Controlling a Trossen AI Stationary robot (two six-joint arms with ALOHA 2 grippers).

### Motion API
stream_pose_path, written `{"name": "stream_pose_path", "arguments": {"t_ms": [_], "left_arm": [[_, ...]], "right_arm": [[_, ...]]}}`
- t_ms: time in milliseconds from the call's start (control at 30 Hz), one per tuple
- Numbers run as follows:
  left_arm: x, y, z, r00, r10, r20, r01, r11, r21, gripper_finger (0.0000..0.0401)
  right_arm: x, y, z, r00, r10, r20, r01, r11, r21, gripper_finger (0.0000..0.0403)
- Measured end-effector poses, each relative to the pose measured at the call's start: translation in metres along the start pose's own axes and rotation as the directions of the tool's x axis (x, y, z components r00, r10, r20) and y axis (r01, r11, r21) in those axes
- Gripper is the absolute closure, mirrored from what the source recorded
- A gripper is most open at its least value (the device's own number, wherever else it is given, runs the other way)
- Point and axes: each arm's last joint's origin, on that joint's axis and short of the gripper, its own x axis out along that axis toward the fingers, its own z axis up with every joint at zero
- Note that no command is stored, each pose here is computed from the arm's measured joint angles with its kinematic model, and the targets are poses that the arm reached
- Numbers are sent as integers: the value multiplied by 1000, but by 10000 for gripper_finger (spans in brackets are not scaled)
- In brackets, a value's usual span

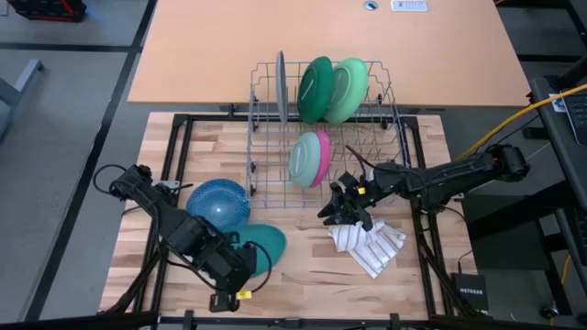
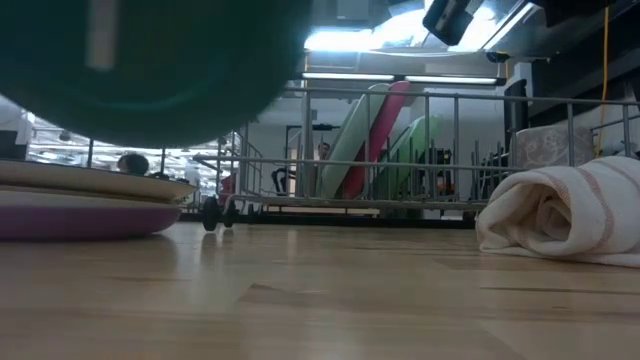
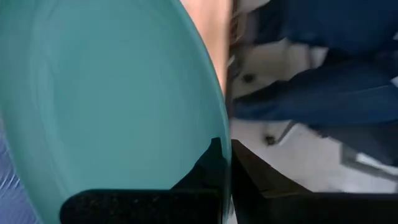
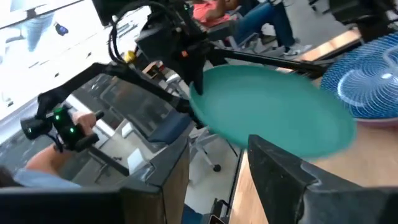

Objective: Sort dishes
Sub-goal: Put the blue plate in the dish rack

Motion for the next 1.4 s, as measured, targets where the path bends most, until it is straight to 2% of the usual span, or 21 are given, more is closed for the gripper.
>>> {"name": "stream_pose_path", "arguments": {"t_ms": [233, 333, 467, 733, 1000, 1133, 1400], "left_arm": [[-2, 2, 22, 987, -114, 110, 104, 991, 87, 400], [-3, 8, 31, 982, -122, 141, 109, 989, 97, 400], [-6, 14, 44, 965, -186, 183, 163, 978, 130, 401], [-12, 24, 67, 915, -313, 254, 272, 944, 184, 401], [-16, 34, 78, 891, -368, 267, 328, 927, 184, 401], [-17, 37, 81, 890, -365, 275, 323, 928, 188, 401], [-17, 40, 83, 891, -357, 280, 297, 926, 234, 400]], "right_arm": [[11, 2, -11, 997, 50, -51, -54, 995, -81, 236], [14, 8, -18, 993, 79, -87, -87, 991, -101, 236], [17, 18, -25, 986, 120, -116, -137, 979, -152, 236], [21, 37, -41, 965, 192, -180, -237, 931, -279, 236], [23, 50, -52, 947, 237, -219, -306, 873, -379, 238], [23, 51, -53, 945, 238, -222, -309, 872, -379, 266], [22, 51, -52, 944, 247, -218, -315, 868, -383, 377]]}}
